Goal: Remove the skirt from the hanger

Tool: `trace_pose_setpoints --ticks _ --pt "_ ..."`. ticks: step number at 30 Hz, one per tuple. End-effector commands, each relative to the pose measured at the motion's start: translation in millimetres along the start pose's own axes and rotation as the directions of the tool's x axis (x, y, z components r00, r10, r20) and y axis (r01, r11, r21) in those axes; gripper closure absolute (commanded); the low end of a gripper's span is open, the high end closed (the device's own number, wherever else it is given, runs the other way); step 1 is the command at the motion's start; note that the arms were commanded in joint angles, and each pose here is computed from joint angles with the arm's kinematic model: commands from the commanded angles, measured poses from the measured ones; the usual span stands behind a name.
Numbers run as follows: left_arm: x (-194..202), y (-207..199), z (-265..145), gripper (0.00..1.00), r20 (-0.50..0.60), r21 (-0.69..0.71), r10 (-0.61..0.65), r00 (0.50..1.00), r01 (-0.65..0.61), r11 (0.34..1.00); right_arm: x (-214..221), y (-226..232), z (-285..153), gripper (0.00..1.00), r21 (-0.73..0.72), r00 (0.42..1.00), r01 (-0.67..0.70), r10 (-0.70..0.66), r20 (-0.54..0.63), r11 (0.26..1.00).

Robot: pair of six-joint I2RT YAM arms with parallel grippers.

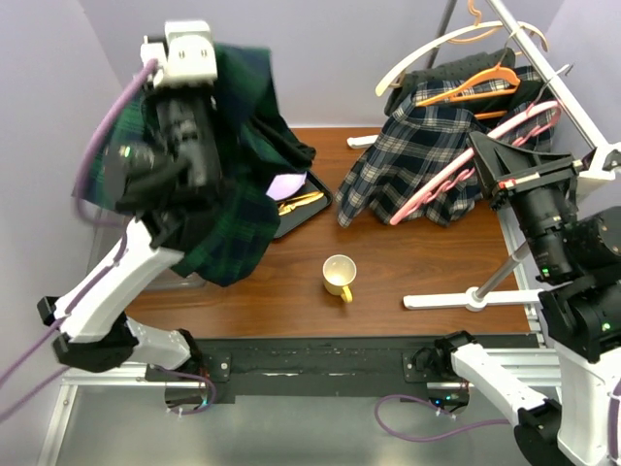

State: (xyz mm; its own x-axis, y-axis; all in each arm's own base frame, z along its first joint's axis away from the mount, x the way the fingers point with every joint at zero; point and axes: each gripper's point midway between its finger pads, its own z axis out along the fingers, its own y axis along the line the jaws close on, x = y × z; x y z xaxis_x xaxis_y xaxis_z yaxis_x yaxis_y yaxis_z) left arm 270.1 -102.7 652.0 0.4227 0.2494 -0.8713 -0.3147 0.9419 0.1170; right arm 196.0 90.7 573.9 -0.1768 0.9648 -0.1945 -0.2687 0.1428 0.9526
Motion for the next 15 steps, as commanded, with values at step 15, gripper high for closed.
trace_pose_setpoints --ticks 15 --pt "-34.3 132.4 37.3 1.0 0.095 -0.442 0.118 0.988 -0.065 0.895 -11.3 -7.3 13.7 1.0 -0.013 0.996 0.044 -0.043 0.079 0.999"
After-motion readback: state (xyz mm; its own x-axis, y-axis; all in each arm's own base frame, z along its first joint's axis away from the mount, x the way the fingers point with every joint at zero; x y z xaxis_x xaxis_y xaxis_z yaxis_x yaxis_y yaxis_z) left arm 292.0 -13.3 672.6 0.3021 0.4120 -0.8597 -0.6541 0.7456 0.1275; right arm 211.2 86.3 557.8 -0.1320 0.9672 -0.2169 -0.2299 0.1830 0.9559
